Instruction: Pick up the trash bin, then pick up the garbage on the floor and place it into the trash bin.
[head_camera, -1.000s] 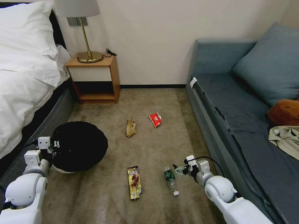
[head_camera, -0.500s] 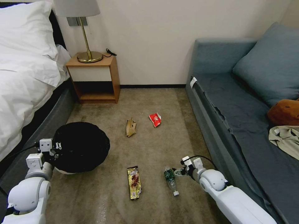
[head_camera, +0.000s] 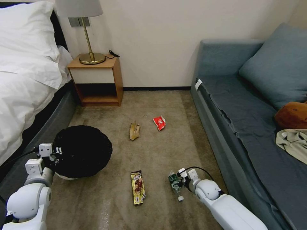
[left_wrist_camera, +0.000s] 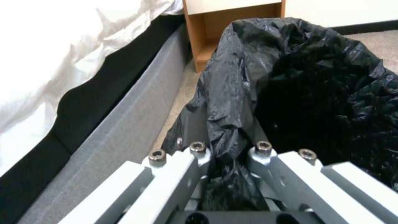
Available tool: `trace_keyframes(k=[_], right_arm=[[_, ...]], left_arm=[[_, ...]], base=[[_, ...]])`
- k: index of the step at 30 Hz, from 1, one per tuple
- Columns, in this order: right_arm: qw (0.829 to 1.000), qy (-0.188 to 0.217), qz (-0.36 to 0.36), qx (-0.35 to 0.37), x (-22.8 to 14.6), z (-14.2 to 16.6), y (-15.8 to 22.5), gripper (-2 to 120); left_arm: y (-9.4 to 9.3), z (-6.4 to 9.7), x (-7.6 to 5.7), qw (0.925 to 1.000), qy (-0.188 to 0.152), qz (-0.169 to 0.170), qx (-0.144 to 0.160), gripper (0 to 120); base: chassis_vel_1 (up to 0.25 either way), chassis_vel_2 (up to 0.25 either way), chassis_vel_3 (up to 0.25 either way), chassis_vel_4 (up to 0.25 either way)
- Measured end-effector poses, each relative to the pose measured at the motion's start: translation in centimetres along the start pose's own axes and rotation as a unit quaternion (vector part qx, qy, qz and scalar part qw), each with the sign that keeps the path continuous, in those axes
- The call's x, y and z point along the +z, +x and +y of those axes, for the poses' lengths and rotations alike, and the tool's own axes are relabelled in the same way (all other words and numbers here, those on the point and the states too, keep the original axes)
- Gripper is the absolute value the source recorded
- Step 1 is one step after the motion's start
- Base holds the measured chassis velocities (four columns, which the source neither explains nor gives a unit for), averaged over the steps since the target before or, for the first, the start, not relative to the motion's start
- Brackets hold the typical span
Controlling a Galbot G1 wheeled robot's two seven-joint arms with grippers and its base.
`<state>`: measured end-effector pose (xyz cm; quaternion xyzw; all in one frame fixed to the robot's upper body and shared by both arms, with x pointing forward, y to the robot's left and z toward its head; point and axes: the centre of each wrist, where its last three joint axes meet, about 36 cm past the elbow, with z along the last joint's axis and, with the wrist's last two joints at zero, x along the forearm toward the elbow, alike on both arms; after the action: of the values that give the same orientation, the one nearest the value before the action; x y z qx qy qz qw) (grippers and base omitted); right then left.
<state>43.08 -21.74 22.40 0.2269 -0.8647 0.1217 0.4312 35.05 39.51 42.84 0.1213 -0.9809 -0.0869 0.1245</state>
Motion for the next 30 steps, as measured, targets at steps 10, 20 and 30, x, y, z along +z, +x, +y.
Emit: trace_keyframes(k=[10, 20, 30], right_arm=[[1.0, 0.008, 0.011, -0.004, 1.2, 0.3, -1.1, 86], [1.0, 0.014, -0.006, 0.0, 0.2, 0.0, -1.3, 47], [0.999, 0.027, -0.026, 0.007, -1.1, -0.4, 0.0, 20]], left_arm=[[-0.3, 0.0, 0.0, 1.0, 0.001, -0.001, -0.001, 4], [-0.2, -0.1, 0.1, 1.0, 0.001, 0.0, -0.003, 4], [-0.1, 0.0, -0.1, 1.0, 0.002, -0.001, -0.001, 4]], base=[[0.0, 0.0, 0.0, 0.0], [0.0, 0.0, 0.0, 0.0], [0.0, 0.0, 0.0, 0.0]])
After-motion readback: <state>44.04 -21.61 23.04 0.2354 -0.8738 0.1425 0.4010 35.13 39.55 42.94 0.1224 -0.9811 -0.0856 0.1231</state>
